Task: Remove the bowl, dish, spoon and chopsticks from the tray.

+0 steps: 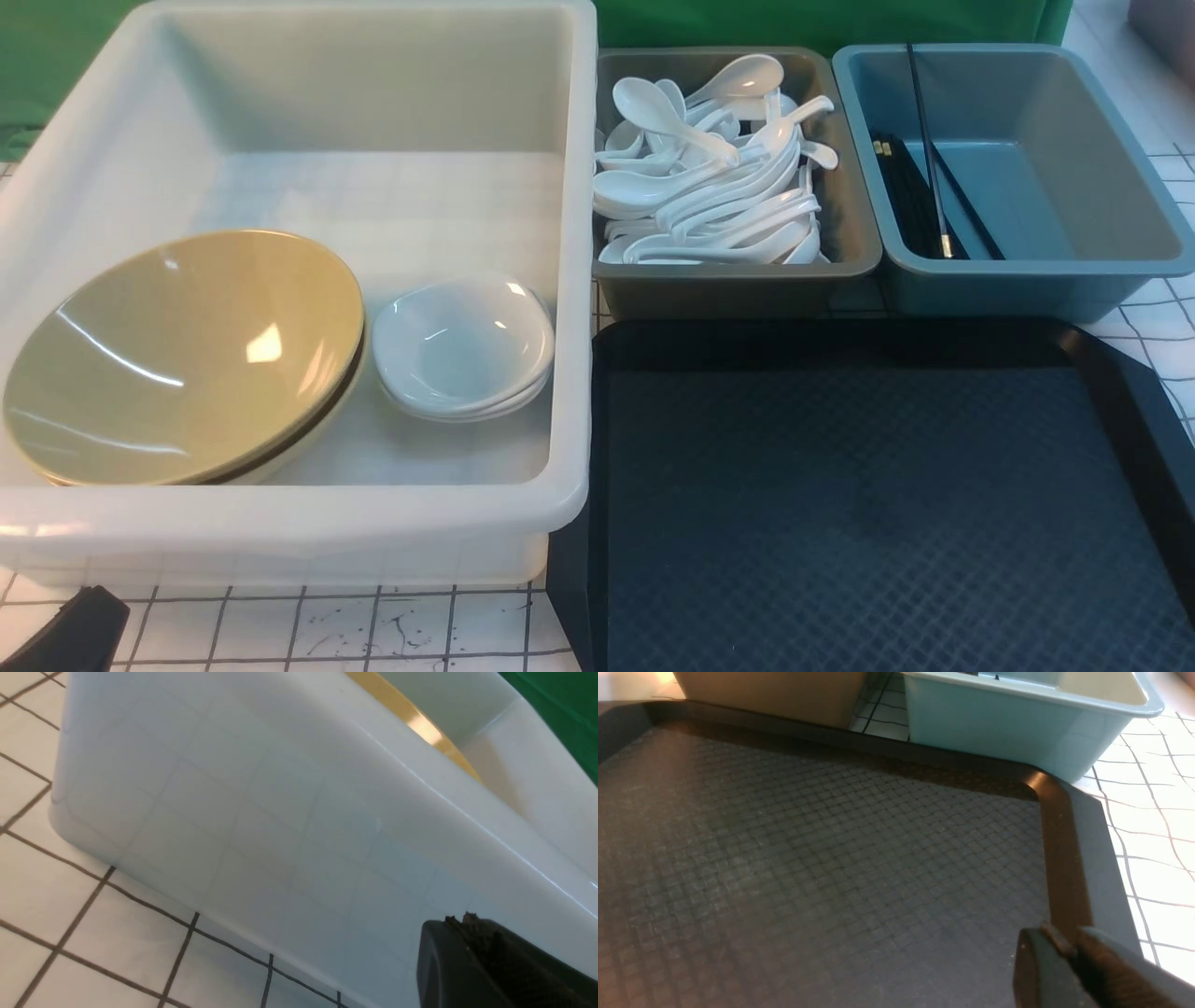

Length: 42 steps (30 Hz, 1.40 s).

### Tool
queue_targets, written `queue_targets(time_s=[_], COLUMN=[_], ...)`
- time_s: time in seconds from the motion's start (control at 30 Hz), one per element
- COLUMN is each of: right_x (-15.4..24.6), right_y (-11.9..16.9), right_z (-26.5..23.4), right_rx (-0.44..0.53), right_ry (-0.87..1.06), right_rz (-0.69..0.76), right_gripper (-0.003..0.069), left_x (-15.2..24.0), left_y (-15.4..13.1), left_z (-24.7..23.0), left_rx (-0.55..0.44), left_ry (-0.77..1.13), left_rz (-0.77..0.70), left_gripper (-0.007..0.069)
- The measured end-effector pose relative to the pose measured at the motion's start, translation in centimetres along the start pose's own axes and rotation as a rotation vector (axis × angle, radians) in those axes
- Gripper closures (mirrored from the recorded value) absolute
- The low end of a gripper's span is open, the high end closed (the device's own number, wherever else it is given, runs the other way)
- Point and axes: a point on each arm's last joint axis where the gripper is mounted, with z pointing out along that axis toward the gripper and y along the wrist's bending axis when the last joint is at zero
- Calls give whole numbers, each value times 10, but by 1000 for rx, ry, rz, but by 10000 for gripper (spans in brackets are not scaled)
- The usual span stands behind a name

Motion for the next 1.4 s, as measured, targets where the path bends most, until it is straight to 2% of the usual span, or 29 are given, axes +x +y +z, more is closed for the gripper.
queue_targets(time_s=[1.4], right_x=[0], right_y=[0], right_z=[0], right_rx=[0], right_ry=[0], right_rz=[0], right_gripper=[511], left_x=[0], left_y=[0], left_z=[0], left_rx=[0], left_ry=[0], left_rz=[-1], left_gripper=[626])
